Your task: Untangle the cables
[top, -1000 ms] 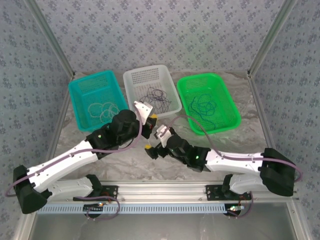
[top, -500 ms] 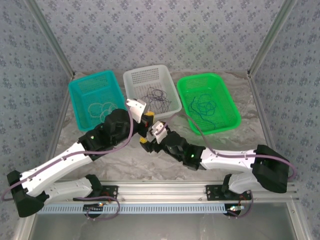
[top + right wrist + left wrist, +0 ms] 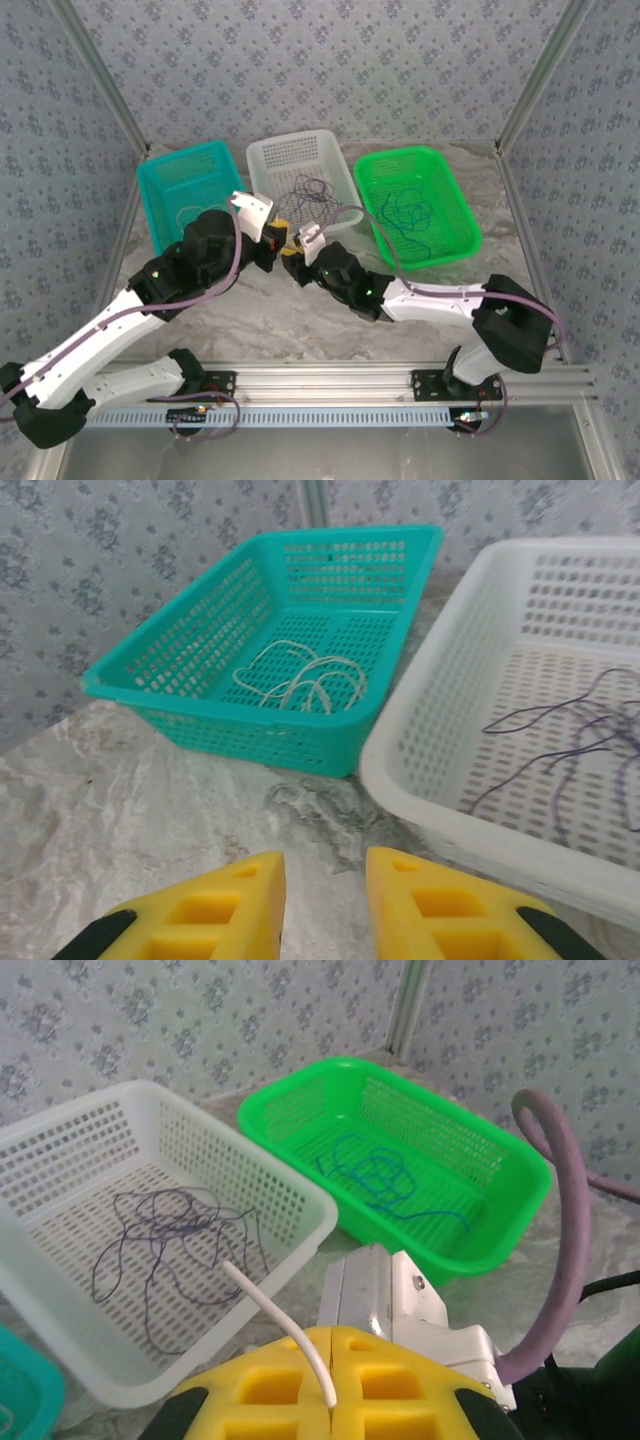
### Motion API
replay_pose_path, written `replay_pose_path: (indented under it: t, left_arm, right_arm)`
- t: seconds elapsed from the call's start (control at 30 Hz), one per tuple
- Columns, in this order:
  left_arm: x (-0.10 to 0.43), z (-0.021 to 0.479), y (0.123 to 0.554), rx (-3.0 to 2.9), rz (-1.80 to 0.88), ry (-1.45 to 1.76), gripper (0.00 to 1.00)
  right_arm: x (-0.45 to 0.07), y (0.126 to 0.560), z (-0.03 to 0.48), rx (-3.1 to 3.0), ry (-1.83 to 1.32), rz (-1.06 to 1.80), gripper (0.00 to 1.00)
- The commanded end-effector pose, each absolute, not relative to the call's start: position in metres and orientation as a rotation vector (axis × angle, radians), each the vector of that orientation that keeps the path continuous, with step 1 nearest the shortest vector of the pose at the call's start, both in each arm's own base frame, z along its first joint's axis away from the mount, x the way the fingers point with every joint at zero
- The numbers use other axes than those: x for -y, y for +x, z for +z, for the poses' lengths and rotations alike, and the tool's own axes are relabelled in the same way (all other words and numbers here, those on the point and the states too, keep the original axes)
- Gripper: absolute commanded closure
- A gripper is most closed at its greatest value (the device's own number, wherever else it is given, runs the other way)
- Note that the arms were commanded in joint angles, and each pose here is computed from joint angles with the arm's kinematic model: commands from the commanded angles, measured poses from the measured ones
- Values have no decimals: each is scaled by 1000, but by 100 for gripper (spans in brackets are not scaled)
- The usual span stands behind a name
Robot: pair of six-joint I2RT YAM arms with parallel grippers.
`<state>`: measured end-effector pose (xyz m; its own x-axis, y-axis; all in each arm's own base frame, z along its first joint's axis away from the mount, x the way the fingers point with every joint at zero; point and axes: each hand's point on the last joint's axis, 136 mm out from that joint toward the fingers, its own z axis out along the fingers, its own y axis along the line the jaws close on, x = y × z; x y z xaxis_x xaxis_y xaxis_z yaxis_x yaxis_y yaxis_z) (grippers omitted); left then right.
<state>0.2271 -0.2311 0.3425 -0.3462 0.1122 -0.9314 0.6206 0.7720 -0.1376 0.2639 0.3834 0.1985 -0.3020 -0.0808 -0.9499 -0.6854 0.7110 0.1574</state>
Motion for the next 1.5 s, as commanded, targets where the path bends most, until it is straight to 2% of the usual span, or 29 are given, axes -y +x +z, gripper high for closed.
replay_pose_path:
  t: [0.0,0.07,0.13,0.2,0.3,0.4,0.47,0.57,0.7,0.73,1.07,1.47]
  left_arm:
    - [199,461,228,-1554,-614,405,100]
    - [187,469,234,-1541,-567,382,100]
    - [177,475,239,-1534,-546,361,100]
    - [171,476,243,-1538,-535,352,100]
    - [171,465,251,-1574,-533,350,100]
    - [175,453,255,-1593,-547,347,100]
    - [176,446,257,-1601,-550,342,100]
    - [173,441,262,-1611,-532,329,100]
    - [165,445,266,-1604,-531,300,100]
    - [164,447,266,-1600,-534,295,100]
    - [132,447,284,-1626,-423,233,100]
    - [95,466,318,-1598,-346,155,99]
  right_arm:
    - [-369,258,114,-2071,-692,570,70]
    - [-372,257,107,-2094,-693,575,69]
    - [-373,255,104,-2097,-691,595,62]
    - [-373,253,110,-2084,-669,624,31]
    - [-377,247,127,-2042,-674,679,22]
    - [-382,242,147,-1993,-687,717,5]
    - [-385,236,158,-1958,-711,726,0]
    - [-386,231,169,-1926,-742,727,1]
    - [-383,235,164,-1943,-765,682,12]
    - [-382,237,161,-1949,-766,669,13]
    - [-374,235,155,-1970,-759,640,3]
    - [-339,220,144,-2020,-706,578,2]
